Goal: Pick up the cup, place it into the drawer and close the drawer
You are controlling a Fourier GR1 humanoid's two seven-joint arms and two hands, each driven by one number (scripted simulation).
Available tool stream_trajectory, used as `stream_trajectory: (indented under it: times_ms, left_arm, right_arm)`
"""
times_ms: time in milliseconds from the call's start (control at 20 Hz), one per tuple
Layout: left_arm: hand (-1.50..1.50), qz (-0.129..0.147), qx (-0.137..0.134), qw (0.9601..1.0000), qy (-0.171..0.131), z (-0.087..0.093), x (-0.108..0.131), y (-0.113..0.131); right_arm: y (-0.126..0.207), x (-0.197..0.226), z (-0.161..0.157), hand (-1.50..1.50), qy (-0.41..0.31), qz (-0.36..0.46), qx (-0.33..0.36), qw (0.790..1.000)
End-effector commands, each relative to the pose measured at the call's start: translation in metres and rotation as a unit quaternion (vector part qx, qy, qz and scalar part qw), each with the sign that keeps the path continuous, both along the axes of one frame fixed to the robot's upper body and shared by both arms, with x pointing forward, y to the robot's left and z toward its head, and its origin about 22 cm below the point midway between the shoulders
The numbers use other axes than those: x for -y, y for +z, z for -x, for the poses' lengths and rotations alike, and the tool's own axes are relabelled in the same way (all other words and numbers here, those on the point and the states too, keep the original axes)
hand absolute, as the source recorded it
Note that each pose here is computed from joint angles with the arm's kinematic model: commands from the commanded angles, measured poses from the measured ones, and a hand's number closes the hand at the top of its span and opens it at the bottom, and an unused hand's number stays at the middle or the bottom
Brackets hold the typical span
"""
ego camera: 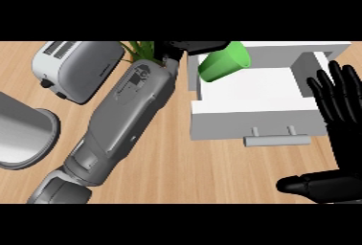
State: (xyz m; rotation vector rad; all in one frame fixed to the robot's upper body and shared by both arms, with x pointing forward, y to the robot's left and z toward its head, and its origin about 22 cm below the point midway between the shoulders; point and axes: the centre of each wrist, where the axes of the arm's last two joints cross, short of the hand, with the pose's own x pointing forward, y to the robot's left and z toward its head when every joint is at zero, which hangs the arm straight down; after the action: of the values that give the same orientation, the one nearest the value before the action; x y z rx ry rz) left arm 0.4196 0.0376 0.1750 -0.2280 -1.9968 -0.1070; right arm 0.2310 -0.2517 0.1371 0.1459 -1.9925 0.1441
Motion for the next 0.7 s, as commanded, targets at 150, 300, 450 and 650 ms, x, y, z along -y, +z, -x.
stream_trajectory:
  times_ms: [150, 300, 450, 650]
  left_arm:
    - [1.50, -0.022, -0.022, 0.9994, 0.017, -0.012, 0.013, -0.012]
    - [1.50, -0.033, -0.036, 0.9988, 0.003, -0.012, 0.010, -0.030]
    - [1.50, -0.061, -0.035, 0.9974, 0.011, -0.014, 0.011, -0.037]
    - [1.50, -0.084, -0.029, 0.9959, 0.012, -0.010, 0.014, -0.049]
  right_arm:
    - [-0.009, -0.019, -0.006, -1.50, 0.005, -0.002, 0.008, 1.000]
    - [0.003, -0.001, 0.007, -1.50, 0.001, 0.014, 0.003, 1.000]
    - [0.001, -0.001, -0.010, -1.50, 0.012, 0.006, 0.003, 1.000]
    - [-0.005, 0.012, -0.003, -1.50, 0.020, 0.003, 0.009, 1.000]
